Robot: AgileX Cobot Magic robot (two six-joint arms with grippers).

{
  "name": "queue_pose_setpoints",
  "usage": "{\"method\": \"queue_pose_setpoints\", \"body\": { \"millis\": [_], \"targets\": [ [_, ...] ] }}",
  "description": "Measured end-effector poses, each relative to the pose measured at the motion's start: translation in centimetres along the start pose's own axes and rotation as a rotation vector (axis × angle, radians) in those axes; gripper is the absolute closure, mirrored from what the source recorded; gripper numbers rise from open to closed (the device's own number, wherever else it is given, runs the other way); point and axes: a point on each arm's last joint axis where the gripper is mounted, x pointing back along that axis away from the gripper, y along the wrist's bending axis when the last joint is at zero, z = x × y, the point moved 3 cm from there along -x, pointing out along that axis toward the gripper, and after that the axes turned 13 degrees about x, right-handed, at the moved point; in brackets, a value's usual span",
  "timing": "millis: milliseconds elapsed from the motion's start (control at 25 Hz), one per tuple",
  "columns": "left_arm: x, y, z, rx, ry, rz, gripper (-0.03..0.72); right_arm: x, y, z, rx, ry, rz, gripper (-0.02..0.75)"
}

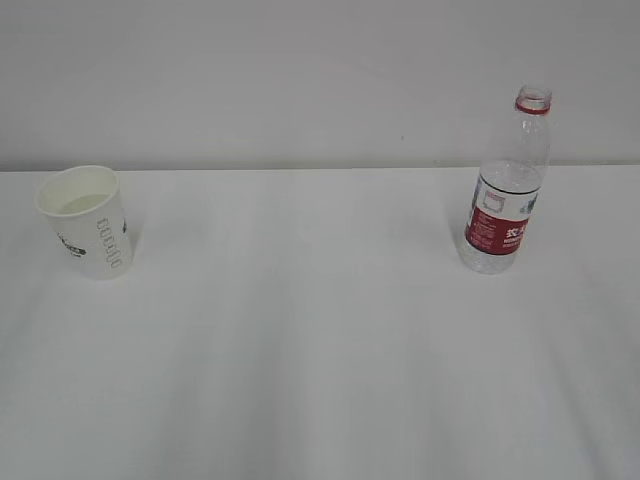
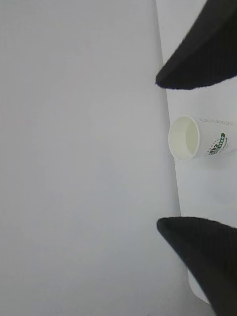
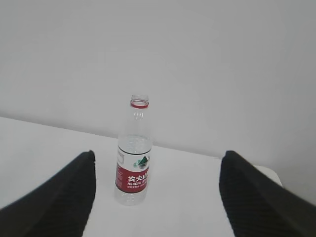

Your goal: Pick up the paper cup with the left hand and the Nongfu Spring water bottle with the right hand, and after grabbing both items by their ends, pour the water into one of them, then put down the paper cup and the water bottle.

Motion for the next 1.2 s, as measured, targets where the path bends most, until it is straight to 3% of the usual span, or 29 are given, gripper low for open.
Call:
{"method": "queue_pose_setpoints", "body": {
  "millis": [840, 1200],
  "targets": [
    [2.6, 0.7, 1.7, 0.041, 0.361, -0.104, 0.102, 2.5, 0.2, 1.5, -0.016, 0.33, -0.103, 0.15],
    [3.6, 0.7, 1.5, 0.043, 0.428, -0.126, 0.102, 3.7, 0.4, 2.1, -0.03, 0.45, -0.148, 0.149]
  ]
}}
